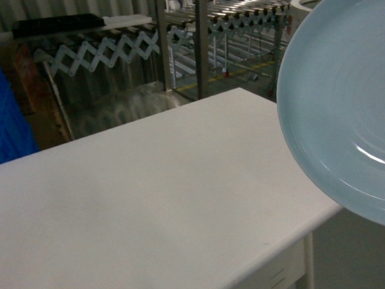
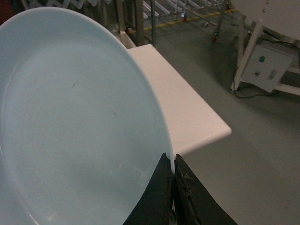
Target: Place blue tray on left shelf second layer neatly
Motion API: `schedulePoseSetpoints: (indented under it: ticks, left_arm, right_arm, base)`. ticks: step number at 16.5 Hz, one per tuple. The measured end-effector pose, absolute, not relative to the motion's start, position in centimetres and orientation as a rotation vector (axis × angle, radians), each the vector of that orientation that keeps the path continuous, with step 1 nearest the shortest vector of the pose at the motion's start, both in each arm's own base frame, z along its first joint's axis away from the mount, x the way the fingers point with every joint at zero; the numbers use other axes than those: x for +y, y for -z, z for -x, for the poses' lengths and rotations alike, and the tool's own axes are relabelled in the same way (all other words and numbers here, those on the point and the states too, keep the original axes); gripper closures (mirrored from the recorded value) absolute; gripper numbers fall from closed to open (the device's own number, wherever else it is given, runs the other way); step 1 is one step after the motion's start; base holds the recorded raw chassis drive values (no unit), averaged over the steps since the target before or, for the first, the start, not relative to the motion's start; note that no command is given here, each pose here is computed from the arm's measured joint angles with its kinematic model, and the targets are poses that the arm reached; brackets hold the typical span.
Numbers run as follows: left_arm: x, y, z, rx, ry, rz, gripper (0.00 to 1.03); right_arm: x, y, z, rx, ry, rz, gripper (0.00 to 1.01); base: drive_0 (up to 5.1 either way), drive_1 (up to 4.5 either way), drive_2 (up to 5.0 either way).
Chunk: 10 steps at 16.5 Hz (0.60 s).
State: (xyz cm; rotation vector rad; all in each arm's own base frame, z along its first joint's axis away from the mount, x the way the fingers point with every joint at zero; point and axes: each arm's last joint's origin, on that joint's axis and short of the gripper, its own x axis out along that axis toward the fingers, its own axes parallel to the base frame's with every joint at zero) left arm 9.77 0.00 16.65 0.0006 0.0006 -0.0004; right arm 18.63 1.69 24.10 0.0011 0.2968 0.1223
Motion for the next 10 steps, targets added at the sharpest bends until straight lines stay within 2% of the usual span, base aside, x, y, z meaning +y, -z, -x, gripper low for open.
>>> schedulePoseSetpoints:
  ticks: [10]
  left_arm:
    - [0.01,-16.59,-9.77,0.006,-0.001,-0.001,0.05]
  right_arm:
    - [1.68,-24.12,-18.64,0.294,-0.119,0.000,0.99]
  base:
    - [3.5,-3.97,-4.0]
